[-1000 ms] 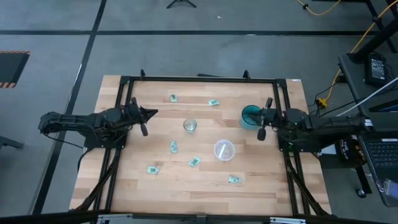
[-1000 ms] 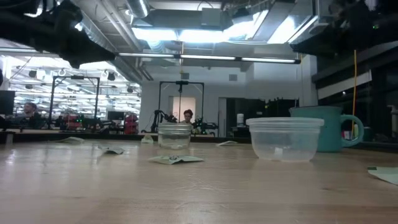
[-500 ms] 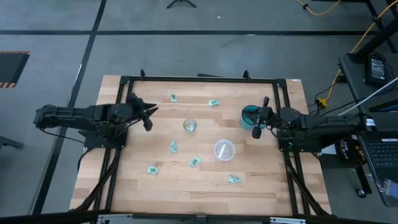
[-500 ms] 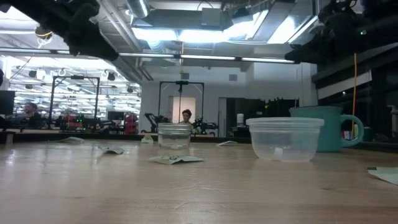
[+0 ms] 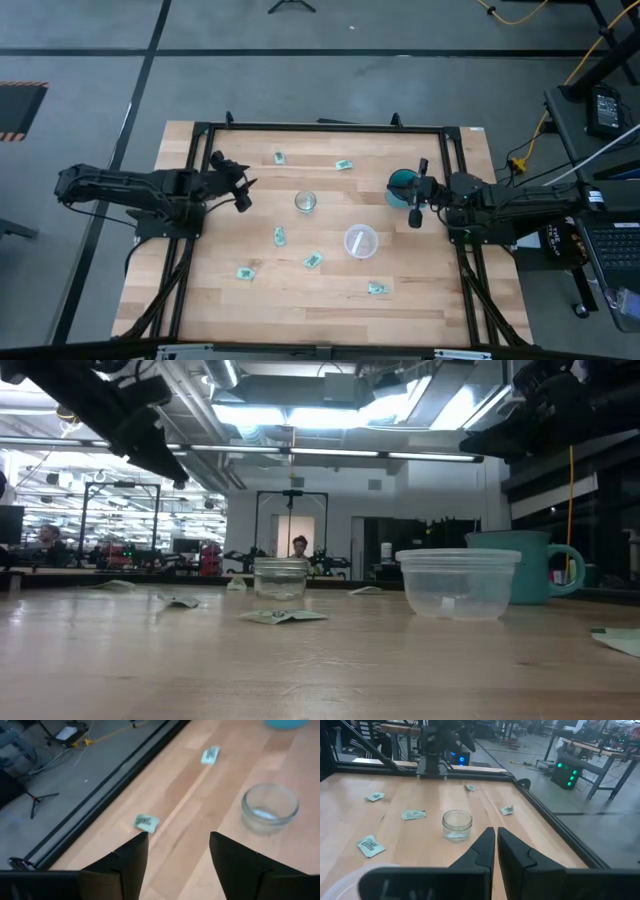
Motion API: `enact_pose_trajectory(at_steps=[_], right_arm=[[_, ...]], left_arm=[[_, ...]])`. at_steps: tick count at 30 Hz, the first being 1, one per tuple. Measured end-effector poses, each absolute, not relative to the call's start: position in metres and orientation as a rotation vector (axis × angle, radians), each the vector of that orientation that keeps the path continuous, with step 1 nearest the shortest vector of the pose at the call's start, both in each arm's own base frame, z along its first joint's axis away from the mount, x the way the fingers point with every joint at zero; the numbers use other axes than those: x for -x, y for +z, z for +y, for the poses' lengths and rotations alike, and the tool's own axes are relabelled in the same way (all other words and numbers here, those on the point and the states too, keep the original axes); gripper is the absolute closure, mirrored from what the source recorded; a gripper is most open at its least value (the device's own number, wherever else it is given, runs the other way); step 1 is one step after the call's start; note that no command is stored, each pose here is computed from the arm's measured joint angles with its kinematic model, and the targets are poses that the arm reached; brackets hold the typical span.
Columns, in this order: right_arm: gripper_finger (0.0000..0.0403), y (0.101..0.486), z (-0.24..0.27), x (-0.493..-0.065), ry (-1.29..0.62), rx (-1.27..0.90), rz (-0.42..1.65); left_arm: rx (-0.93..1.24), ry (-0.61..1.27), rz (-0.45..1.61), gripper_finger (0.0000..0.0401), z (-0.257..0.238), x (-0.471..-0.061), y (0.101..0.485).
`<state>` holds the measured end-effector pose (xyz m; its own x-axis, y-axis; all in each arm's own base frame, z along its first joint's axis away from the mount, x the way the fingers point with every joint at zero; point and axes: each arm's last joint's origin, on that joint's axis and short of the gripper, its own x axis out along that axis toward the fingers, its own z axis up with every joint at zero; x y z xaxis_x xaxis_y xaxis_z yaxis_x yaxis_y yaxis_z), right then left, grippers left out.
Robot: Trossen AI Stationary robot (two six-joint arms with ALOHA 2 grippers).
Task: Pick and place Stevia / Truvia into bins
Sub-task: Put the stevia packet into the transparent glass container
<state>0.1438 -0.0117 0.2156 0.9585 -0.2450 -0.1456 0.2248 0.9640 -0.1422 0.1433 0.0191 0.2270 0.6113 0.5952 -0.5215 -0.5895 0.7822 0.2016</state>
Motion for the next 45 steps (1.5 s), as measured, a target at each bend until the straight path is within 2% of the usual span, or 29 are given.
enact_pose_trajectory(at_steps=[5, 17, 22, 28, 38, 45], right_arm=[[0.0377, 0.216, -0.012, -0.144, -0.239, 0.123, 0.159], [0.0377, 0.216, -0.012, -0.144, -0.24, 0.125, 0.154], [0.0377, 0.216, -0.012, -0.144, -0.24, 0.125, 0.154], [0.0377, 0.216, -0.012, -0.144, -0.24, 0.125, 0.154], [0.0377, 0.216, -0.012, -0.144, -0.24, 0.125, 0.155], [0.0377, 0.216, -0.012, -0.144, -0.24, 0.122, 0.155]], left_arm=[[-0.034, 0.697, 0.719, 0.0189, 0.019, -0.154, 0.224], [0.099, 0.898, 1.128, 0.0196, 0.019, -0.172, 0.248], [0.162, 0.918, 1.28, 0.0196, 0.017, -0.18, 0.24], [0.104, 0.94, 1.465, 0.0196, 0.017, -0.181, 0.227], [0.174, 0.91, 1.608, 0.0196, 0.029, -0.187, 0.214], [0.172, 0.888, 1.635, 0.0196, 0.043, -0.191, 0.209]])
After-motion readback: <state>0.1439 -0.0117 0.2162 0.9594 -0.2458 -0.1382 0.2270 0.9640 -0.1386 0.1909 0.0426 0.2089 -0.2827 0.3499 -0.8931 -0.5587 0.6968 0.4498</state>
